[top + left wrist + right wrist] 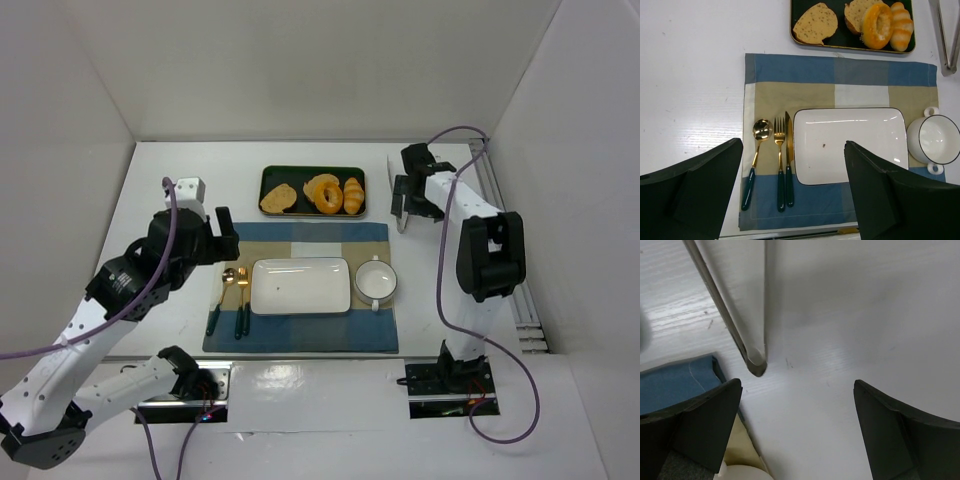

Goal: Place the bread

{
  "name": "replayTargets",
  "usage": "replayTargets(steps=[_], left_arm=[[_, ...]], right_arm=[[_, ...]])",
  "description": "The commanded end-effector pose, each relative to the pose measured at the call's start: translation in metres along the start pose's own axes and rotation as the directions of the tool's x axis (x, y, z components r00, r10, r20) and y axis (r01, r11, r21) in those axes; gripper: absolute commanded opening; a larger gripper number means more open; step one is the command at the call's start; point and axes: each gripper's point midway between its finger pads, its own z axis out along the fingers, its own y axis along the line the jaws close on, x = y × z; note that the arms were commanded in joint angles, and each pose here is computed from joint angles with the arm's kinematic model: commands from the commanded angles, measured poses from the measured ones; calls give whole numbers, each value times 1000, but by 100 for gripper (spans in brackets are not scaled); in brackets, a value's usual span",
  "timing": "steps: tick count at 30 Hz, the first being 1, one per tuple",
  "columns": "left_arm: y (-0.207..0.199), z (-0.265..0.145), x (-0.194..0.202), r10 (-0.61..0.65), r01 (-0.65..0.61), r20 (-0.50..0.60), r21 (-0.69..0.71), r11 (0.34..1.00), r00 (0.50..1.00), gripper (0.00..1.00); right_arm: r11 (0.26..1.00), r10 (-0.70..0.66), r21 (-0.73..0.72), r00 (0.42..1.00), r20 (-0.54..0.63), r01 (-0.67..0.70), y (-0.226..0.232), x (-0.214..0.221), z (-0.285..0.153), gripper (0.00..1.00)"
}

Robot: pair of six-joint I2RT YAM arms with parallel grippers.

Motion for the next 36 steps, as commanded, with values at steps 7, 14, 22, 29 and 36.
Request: replayTargets(steps=[7, 14, 22, 29, 36], left_arm=[[-3, -1, 4, -9, 9, -3, 25, 1000, 1000, 96], [-1, -1, 3, 2, -2, 2, 17, 1000, 1000, 96], [-2, 1, 4, 6, -6, -5, 13, 1000, 1000, 96], [-2, 1, 4, 6, -6, -5, 13, 1000, 1000, 96], [-1, 1, 9, 5, -5, -24, 14, 1000, 1000, 96]], right_arm=[[992, 65, -109, 997, 50, -59, 34, -38, 15, 100], [990, 68, -124, 997, 29, -64, 46, -42, 31, 100], [989, 83, -121, 996, 19, -80, 53, -41, 49, 99], [989, 89, -117, 996, 9, -87, 57, -38, 63, 97], [986, 104, -130, 995, -4, -104, 61, -39, 76, 96]])
